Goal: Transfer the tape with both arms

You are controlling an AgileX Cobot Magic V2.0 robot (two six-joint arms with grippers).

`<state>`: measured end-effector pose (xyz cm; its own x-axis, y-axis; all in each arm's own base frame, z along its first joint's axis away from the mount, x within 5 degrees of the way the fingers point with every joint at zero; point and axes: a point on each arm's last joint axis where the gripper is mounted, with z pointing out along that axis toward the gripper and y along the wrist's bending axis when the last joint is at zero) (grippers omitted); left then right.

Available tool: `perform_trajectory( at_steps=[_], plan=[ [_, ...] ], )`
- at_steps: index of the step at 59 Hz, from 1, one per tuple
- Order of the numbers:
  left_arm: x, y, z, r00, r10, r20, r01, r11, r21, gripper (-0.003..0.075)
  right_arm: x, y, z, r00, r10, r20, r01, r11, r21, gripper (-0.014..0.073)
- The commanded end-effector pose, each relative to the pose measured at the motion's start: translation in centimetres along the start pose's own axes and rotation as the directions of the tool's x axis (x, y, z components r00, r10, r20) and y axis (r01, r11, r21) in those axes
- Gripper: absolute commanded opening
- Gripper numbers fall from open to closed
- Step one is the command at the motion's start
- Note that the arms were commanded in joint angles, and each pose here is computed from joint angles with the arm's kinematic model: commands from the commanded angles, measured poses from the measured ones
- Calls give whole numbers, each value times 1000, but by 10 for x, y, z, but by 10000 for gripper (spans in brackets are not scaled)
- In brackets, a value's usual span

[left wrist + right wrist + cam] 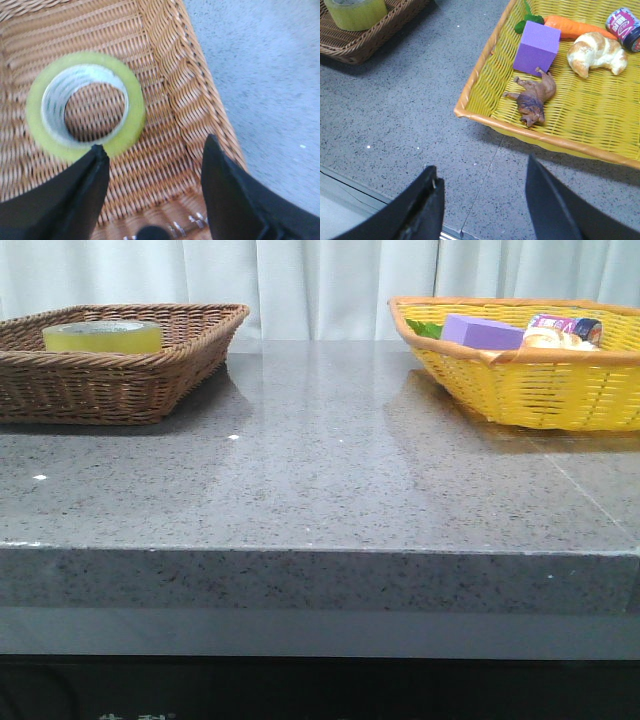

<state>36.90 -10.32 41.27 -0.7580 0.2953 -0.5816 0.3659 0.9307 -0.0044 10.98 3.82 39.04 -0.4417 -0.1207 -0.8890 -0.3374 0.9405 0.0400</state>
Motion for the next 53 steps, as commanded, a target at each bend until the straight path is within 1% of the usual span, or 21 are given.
perform_trajectory(
  at_steps=[1,3,6,14,17,21,29,32,36,45,53],
  plan=[
    [12,-8,-55,995,-59,76,58,998,27,407,-12,-1,-6,996,1,91,-2,1000,13,402],
    [18,-12,-63,993,-82,79,78,996,54,407,-12,-1,-6,996,1,91,-2,1000,13,402],
    [28,-18,-73,993,-86,78,79,993,84,407,-12,-1,-6,996,1,91,-2,1000,13,402],
    [65,-37,-93,996,-53,69,45,992,119,407,-13,-1,-6,994,1,107,-3,1000,14,402],
    [81,-44,-103,995,-40,96,28,991,131,407,-13,-1,-6,995,1,103,-3,1000,14,402],
    [102,-51,-106,993,-27,114,10,989,145,407,-12,-1,-6,995,1,97,-3,1000,13,402],
    [140,-59,-115,986,-8,164,-20,986,164,407,-11,-1,-6,997,-6,83,5,1000,19,402],
    [154,-58,-120,981,-8,195,-24,987,159,407,-11,-2,-6,997,-5,77,3,1000,27,402],
    [171,-56,-121,975,0,220,-30,991,134,407,-10,-4,-6,997,36,71,-39,998,40,402],
    [202,-48,-125,951,39,307,-57,997,49,407,-9,-12,-6,995,71,67,-78,991,108,402],
    [221,-46,-130,928,43,370,-60,998,35,407,-5,-13,-6,996,86,30,-89,989,121,402]
  ],
)
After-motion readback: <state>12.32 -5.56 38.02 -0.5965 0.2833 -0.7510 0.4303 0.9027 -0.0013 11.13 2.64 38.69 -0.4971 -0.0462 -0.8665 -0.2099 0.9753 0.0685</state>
